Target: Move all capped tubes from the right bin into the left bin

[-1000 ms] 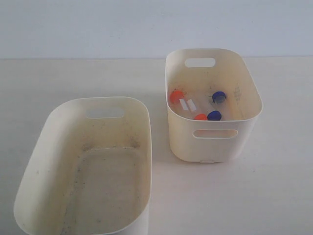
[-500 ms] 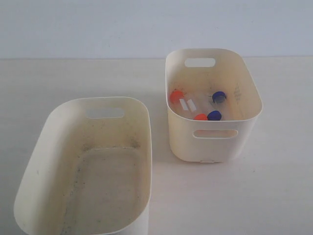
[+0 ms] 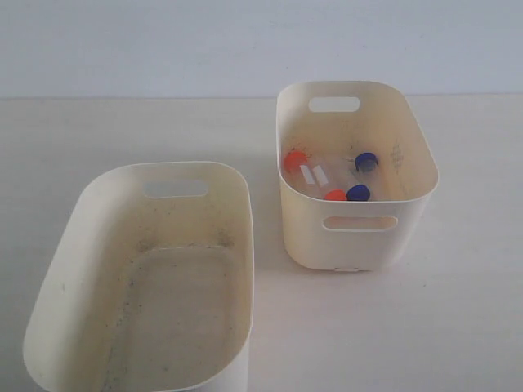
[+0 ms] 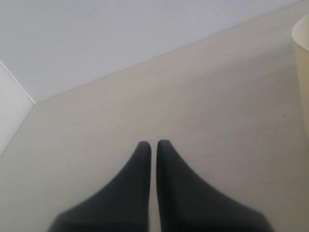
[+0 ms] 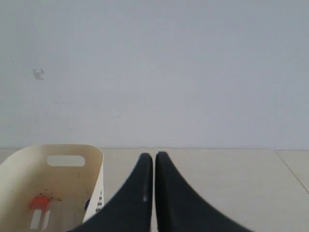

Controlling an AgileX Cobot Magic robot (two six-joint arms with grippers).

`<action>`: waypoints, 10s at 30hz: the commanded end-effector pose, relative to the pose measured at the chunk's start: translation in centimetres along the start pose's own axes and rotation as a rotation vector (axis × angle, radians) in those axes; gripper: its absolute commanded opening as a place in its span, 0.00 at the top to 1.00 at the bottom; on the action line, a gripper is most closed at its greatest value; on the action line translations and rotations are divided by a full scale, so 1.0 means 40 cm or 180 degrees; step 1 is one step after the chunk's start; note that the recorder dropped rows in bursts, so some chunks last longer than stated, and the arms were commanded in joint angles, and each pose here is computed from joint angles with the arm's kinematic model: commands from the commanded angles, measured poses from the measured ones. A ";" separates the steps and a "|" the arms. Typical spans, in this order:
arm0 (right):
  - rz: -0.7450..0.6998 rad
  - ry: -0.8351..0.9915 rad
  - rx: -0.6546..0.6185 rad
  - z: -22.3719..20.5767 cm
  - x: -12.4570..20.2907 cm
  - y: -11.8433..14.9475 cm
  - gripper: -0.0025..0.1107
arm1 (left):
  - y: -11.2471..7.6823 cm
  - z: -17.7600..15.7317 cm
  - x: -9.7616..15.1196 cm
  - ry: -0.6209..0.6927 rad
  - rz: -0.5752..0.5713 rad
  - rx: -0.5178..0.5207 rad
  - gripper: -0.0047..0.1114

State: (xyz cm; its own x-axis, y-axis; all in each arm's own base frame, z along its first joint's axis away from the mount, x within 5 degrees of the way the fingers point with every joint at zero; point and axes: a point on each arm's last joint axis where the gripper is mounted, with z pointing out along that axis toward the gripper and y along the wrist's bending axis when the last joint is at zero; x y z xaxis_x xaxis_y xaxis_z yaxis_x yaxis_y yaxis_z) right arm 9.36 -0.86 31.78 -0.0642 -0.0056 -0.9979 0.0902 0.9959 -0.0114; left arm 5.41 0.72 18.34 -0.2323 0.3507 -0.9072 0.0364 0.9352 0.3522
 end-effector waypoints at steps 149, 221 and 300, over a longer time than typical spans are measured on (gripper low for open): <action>-0.0541 0.4787 -0.0362 0.872 0.384 0.426 0.57 | 0.000 -0.001 -0.004 -0.0032 -0.0036 0.0016 0.92; -0.1696 0.3893 -0.2670 0.337 0.058 0.801 0.90 | 0.000 -0.001 -0.004 -0.0032 -0.0036 0.0016 0.92; 0.0297 0.4491 -0.0332 0.849 0.226 0.426 0.98 | 0.000 -0.001 -0.004 -0.0032 -0.0036 0.0016 0.92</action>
State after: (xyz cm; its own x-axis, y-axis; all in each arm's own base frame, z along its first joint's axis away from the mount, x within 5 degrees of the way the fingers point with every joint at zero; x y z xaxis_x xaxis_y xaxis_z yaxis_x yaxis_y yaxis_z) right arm 43.94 13.05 20.61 -0.9905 0.0912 -0.1027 0.0805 0.9913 0.1041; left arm 5.41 0.72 18.34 -0.2323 0.3507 -0.9072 0.0364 0.9352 0.3522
